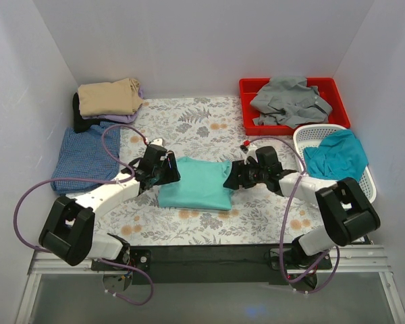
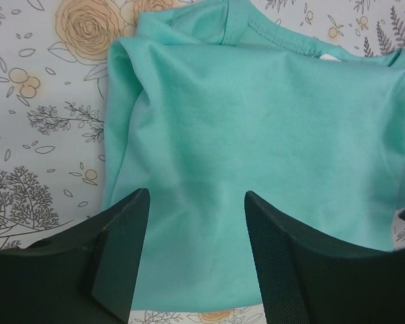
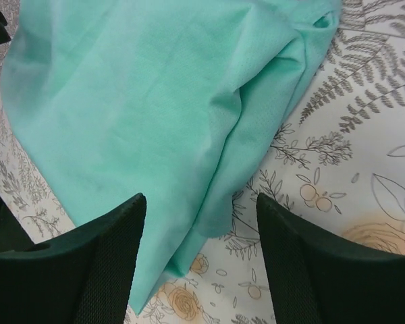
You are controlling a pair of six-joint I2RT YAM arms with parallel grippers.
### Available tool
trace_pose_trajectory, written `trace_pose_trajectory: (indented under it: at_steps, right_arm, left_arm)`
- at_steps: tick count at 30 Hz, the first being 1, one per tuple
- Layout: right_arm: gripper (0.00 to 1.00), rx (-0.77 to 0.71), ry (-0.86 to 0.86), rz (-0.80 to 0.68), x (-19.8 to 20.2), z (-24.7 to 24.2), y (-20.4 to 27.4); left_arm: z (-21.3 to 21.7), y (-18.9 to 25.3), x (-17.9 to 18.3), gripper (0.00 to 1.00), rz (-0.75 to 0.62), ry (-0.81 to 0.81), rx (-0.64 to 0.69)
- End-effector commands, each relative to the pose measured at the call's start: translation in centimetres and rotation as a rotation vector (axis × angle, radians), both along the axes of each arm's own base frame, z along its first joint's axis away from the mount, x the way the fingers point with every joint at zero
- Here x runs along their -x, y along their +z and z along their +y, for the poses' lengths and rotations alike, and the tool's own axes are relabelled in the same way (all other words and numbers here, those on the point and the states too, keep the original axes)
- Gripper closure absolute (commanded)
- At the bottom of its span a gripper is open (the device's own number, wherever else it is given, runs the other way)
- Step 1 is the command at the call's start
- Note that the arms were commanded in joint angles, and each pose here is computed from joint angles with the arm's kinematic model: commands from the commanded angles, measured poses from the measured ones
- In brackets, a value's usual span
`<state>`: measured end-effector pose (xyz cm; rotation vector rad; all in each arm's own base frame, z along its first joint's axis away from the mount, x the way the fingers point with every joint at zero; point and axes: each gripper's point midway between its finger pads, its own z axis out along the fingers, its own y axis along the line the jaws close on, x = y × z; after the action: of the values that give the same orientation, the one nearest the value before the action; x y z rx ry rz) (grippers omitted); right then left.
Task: Fold and stack the t-shirts
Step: Fold the tshirt
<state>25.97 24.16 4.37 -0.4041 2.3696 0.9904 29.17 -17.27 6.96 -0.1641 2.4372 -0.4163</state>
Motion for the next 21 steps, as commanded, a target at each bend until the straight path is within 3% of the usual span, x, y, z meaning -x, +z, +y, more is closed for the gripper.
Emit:
trace_pose_trajectory:
  at_steps: [1,5,12,21]
  right_arm:
    - [0.27,0.090,-0.072,-0.121,-1.8,-2.0,2.6]
    - [0.24,0.119,-0.086,-0.170,-2.5,-2.5,3.9]
    - [0.28,0.009,-0.008,-0.124,-1.8,-0.1,4.7]
    - [0.29,-0.053,0.040,-0.166,-3.2,1.7,6.5]
  left_arm:
    - [1.5,2.5,-1.8,0.42,-0.103,0.065,-0.055]
    - [1.7,3.5,-3.5,0.42,-0.140,0.076,-0.091]
    - [0.8,3.9,-5.0,0.42,-0.144,0.060,-0.090]
    - [-2.1,2.9,-8.0,0.40,-0.134,-0.058,0.006]
